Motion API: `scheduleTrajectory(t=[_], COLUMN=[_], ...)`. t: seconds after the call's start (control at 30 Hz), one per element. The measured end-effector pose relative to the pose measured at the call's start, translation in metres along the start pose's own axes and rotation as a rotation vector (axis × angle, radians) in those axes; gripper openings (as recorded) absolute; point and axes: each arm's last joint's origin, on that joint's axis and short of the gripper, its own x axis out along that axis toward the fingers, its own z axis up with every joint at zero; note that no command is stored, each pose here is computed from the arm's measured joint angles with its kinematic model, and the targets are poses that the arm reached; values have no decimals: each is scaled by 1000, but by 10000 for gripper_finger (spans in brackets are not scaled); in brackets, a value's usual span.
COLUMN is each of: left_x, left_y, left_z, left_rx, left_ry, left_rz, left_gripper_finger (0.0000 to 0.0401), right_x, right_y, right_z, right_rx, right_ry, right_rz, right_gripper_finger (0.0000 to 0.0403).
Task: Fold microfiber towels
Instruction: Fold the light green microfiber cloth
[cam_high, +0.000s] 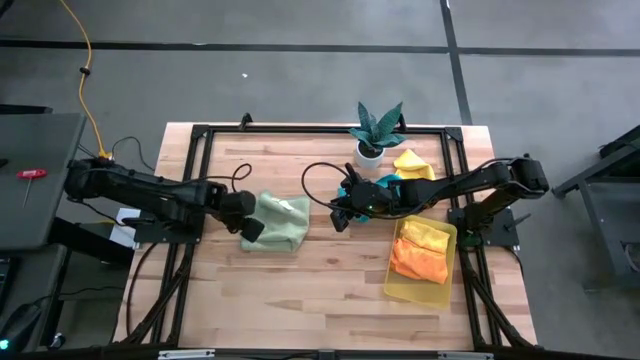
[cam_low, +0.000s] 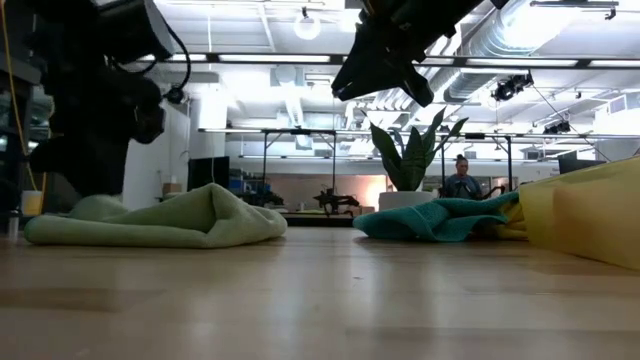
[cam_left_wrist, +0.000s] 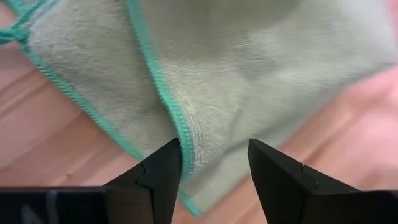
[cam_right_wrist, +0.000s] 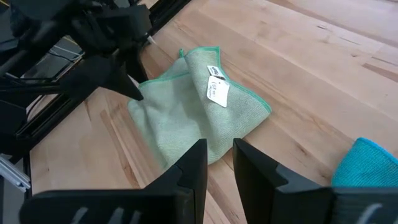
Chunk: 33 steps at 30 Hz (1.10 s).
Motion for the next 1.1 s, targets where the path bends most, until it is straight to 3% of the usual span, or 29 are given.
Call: scheduleTrajectory(t=[0.2, 0.43, 0.73, 0.9, 1.1], left_x=[-15, -16, -17, -20, -17], left_y=[-1, -4, -7, -2, 4], left_z=[-9, -22, -28, -29, -24], left_rx=[22, 80, 105, 85, 51], left_ry=[-8, 30, -81, -94, -105], left_rz=[-71, -59, -27, 15, 81], left_gripper_finger=[159, 120, 79, 94, 156], right_x=[0, 0, 0, 0, 0], right_y=[0, 0, 0, 0, 0], right_z=[0, 0, 0, 0, 0], right_rx=[3, 3, 7, 7, 26], right_ry=[1, 1, 1, 1, 1], right_rz=[0, 0, 0, 0, 0], right_gripper_finger=[69, 69, 69, 69, 69])
